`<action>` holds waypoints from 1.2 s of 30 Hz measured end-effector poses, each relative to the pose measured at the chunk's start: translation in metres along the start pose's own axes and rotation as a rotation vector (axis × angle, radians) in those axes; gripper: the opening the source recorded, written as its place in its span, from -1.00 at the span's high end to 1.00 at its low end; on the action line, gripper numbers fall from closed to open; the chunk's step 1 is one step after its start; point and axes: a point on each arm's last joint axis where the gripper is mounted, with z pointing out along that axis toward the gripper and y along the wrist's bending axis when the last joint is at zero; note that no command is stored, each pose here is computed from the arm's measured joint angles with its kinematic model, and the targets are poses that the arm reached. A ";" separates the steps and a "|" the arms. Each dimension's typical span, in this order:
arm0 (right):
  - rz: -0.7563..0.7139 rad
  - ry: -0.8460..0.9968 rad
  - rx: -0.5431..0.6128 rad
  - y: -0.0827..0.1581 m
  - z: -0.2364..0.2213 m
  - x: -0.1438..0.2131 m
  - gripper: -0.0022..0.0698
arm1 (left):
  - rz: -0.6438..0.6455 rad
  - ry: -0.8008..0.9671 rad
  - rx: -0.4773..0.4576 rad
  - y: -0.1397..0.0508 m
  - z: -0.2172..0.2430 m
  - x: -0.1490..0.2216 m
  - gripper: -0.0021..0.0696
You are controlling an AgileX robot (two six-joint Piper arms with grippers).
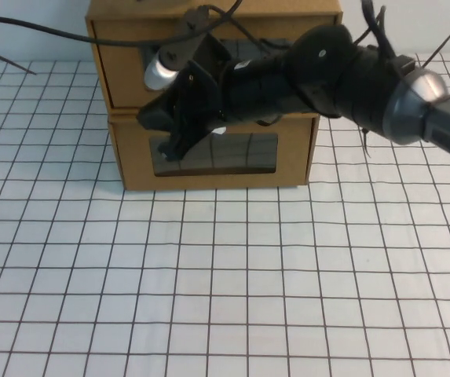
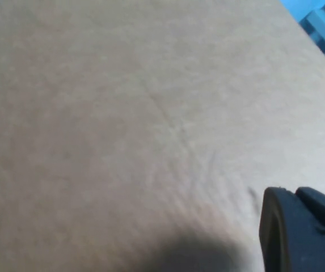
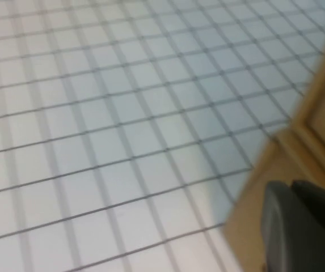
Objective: Close the shoe box
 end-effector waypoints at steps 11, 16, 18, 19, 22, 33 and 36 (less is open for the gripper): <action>-0.098 0.117 -0.021 0.046 -0.048 -0.046 0.98 | 0.181 -0.201 -0.017 -0.071 -0.102 -0.033 0.96; -0.052 0.077 0.004 0.058 -0.082 -0.072 0.98 | 0.230 -0.223 -0.041 -0.094 -0.150 -0.030 0.96; -0.051 0.061 0.038 0.060 -0.100 -0.082 0.98 | 0.253 -0.235 -0.068 -0.103 -0.168 -0.029 0.96; -0.054 0.057 0.056 0.061 -0.108 -0.085 0.98 | 0.263 -0.244 -0.085 -0.108 -0.176 -0.028 0.96; -0.041 0.027 0.124 0.070 -0.147 -0.098 0.98 | 0.274 -0.239 -0.154 -0.117 -0.194 -0.019 0.96; 0.170 0.050 0.494 0.114 -0.280 -0.033 0.98 | 0.233 -0.096 -0.212 -0.146 -0.230 0.069 0.96; 0.226 0.014 0.529 0.136 -0.314 -0.003 0.98 | 0.220 -0.101 -0.228 -0.153 -0.238 0.112 0.96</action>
